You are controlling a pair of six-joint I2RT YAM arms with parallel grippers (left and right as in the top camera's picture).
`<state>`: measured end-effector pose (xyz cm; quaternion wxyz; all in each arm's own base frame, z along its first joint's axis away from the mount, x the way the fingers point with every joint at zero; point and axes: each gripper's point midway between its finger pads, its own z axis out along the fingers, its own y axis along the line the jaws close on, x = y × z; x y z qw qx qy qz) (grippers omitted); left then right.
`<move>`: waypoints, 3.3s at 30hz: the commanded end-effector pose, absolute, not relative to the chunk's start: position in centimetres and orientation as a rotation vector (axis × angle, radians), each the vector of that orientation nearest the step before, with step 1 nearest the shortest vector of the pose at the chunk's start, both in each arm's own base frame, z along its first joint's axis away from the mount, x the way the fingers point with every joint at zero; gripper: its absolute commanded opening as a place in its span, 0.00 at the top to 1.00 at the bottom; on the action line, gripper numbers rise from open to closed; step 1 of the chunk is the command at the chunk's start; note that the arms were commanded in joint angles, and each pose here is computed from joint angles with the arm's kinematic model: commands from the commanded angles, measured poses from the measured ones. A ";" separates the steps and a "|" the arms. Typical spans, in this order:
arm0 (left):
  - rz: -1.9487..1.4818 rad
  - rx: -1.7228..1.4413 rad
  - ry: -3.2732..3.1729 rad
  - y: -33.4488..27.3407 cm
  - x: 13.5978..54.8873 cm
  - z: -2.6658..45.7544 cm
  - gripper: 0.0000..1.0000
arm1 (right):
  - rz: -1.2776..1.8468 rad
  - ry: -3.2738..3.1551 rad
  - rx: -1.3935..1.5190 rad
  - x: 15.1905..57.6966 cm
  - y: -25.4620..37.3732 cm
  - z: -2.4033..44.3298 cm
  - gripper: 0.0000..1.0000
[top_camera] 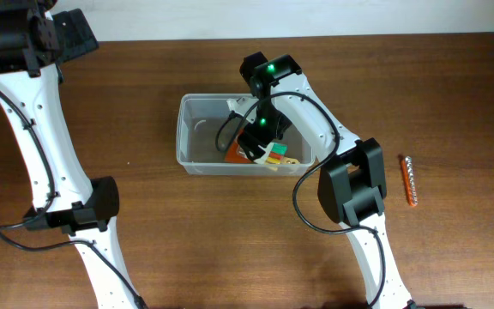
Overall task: Pack container
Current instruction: 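Lower the packet into the container, open the right gripper, withdraw, then move the right gripper over the orange socket rail at right, then lower the right gripper and close it on the orange socket rail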
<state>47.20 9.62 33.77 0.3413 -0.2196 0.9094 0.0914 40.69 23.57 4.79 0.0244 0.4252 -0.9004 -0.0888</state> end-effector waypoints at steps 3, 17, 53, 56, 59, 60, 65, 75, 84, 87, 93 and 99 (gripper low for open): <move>0.261 -0.570 2.333 10.1 46.4 35.2 0.01 | -0.303 -2.835 1.298 40.9 23.8 7.4 0.02; 0.261 -0.570 2.333 10.1 46.4 35.2 0.01 | -0.315 -3.620 1.088 43.3 14.5 34.8 0.01; 0.261 -0.570 2.333 10.1 46.4 35.2 0.01 | 0.096 -3.141 -0.028 32.9 -12.3 7.1 0.01; 0.261 -0.570 2.333 10.1 46.4 35.2 0.01 | 0.072 -3.115 -0.007 32.3 -12.0 6.3 0.01; 0.261 -0.570 2.333 10.1 46.4 35.2 0.01 | -0.076 -2.982 0.067 30.2 -11.0 4.0 0.01; 0.261 -0.570 2.333 10.1 46.4 35.2 0.01 | -0.092 -2.955 0.048 29.8 -11.2 3.2 0.01; 0.261 -0.570 2.333 10.1 46.4 35.2 0.01 | -0.071 -3.002 -0.001 30.9 -12.7 2.0 0.01; 0.261 -0.570 2.333 10.1 46.4 35.2 0.01 | -0.026 -3.098 -0.005 33.1 -13.6 1.5 0.01; 0.261 -0.570 2.333 10.1 46.4 35.2 0.01 | -0.082 -3.068 -0.007 32.8 -13.0 0.0 0.01; 0.261 -0.570 2.333 10.1 46.4 35.2 0.01 | -0.087 -3.082 -0.007 33.2 -13.0 -0.1 0.01; 0.261 -0.570 2.333 10.1 46.4 35.2 0.01 | -0.090 -3.077 -0.006 33.2 -13.0 -0.3 0.01; 0.261 -0.570 2.333 10.1 46.4 35.2 0.01 | -0.088 -3.080 -0.005 33.2 -13.0 -0.4 0.01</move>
